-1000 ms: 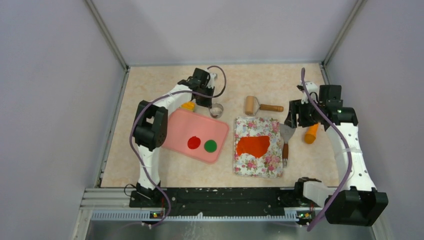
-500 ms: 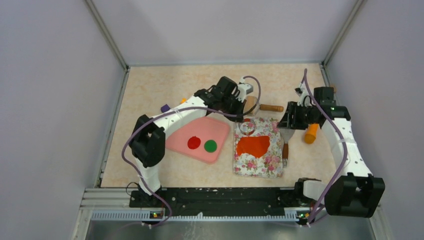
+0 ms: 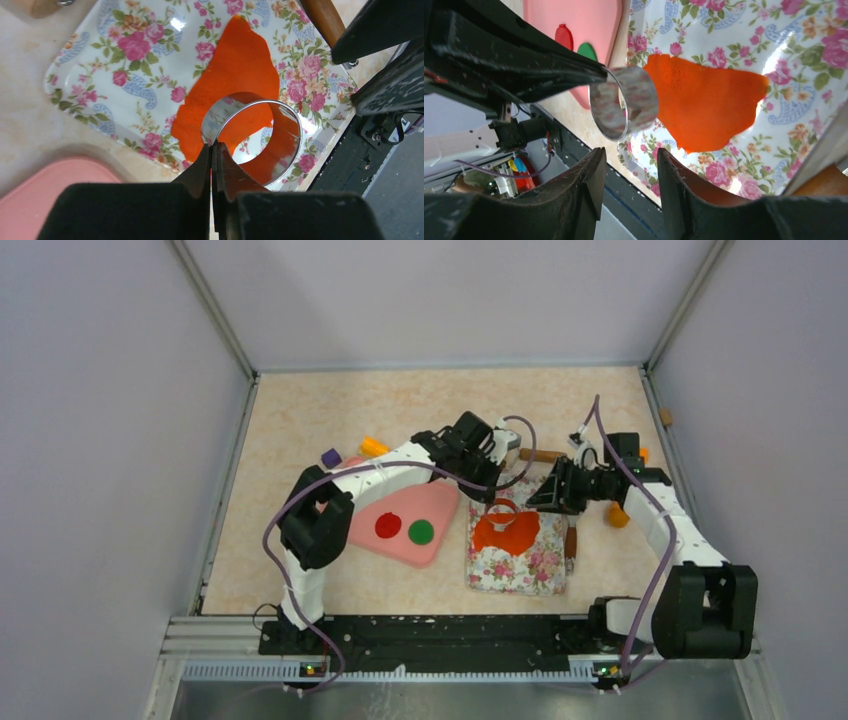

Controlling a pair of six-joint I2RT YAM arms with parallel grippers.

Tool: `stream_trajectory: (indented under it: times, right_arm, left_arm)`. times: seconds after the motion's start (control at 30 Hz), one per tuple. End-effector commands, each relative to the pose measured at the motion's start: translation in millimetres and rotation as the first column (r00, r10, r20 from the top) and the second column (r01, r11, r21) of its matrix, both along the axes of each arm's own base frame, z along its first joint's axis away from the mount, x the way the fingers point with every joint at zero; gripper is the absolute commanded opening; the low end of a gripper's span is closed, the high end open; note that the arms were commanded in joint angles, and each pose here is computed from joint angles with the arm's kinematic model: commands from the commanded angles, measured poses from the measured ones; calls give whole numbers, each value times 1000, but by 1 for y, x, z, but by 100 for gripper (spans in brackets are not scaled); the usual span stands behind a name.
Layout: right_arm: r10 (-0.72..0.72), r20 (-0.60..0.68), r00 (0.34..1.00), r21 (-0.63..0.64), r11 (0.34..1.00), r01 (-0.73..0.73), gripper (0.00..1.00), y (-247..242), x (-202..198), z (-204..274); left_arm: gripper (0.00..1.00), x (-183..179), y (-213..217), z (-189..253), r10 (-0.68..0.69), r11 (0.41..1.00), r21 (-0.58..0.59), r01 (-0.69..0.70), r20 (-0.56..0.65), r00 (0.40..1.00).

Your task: Roll out the dumpling wrappers from the dough

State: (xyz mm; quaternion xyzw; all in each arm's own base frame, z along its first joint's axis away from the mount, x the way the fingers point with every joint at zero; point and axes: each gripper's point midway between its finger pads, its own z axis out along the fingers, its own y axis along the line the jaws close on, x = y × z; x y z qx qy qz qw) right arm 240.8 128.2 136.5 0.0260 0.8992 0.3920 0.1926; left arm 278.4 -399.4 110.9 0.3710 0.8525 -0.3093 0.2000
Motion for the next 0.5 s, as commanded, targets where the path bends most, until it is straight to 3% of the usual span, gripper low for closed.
stream_trajectory:
  times: [0.0,0.23,0.47]
  right_arm:
    - [42,58,997,52,998,-45,43,19,11,6]
    - [32,-2,999,11,999,-32,35,19,13,-19]
    - [64,-44,997,-26,998,-65,33,21,-2,-31]
  left_arm:
    - [0,0,-24,10,-40,998,-41,42,61,997]
    - [0,-6,-32,5,-74,996,-34,76,73,995]
    - [0,-4,-34,5,-69,997,-36,72,78,995]
